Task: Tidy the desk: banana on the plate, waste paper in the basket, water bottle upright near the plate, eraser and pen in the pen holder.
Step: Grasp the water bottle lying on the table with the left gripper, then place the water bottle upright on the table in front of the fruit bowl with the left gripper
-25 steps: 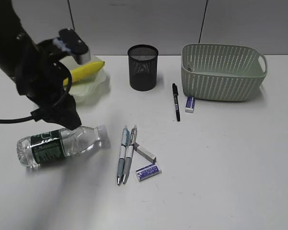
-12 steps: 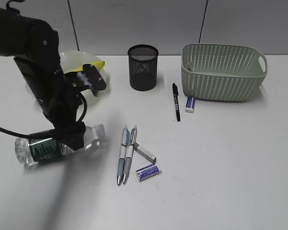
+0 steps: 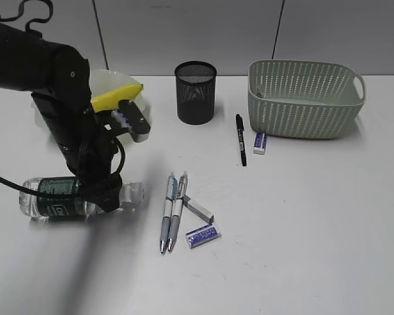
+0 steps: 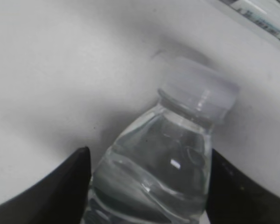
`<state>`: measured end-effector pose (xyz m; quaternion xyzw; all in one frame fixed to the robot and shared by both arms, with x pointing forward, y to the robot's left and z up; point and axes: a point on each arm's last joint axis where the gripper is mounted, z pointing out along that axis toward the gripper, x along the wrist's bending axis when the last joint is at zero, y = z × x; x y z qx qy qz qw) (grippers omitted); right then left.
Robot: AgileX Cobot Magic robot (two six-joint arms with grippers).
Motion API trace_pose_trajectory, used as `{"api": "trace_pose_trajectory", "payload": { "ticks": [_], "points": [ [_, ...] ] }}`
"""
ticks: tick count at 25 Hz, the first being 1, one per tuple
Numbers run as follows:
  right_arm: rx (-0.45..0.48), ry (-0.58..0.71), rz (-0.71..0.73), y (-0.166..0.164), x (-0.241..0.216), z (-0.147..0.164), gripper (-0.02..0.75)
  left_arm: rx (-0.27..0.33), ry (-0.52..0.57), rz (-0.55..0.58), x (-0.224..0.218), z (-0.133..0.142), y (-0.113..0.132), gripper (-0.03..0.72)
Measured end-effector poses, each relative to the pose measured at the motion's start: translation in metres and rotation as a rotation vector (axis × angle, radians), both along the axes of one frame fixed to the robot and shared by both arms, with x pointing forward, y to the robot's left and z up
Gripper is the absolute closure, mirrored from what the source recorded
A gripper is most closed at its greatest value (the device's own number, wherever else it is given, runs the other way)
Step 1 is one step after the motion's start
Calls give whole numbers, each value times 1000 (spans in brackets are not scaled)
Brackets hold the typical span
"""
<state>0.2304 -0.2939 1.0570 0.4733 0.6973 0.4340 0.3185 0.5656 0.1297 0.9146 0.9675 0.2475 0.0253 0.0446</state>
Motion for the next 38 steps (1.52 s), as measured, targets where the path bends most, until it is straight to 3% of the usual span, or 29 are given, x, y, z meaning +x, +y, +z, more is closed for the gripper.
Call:
{"api": "trace_pose_trajectory", "payload": {
  "ticks": [12, 19, 25, 29, 32, 38],
  "points": [
    [0, 0, 0, 0, 0, 0, 227, -10, 40, 16, -6, 8, 0, 168],
    [0, 0, 0, 0, 0, 0, 227, -143, -43, 69, -14, 58, -1, 228],
    [0, 0, 0, 0, 0, 0, 227, -261, -102, 179, -17, 93, 17, 259],
    [0, 0, 0, 0, 0, 0, 227, -337, -134, 312, -21, 95, 42, 273],
    [0, 0, 0, 0, 0, 0, 227, -352, -171, 376, -26, 89, 57, 273],
    [0, 0, 0, 0, 0, 0, 227, -403, -201, 434, -25, 86, 57, 273]
  ]
}}
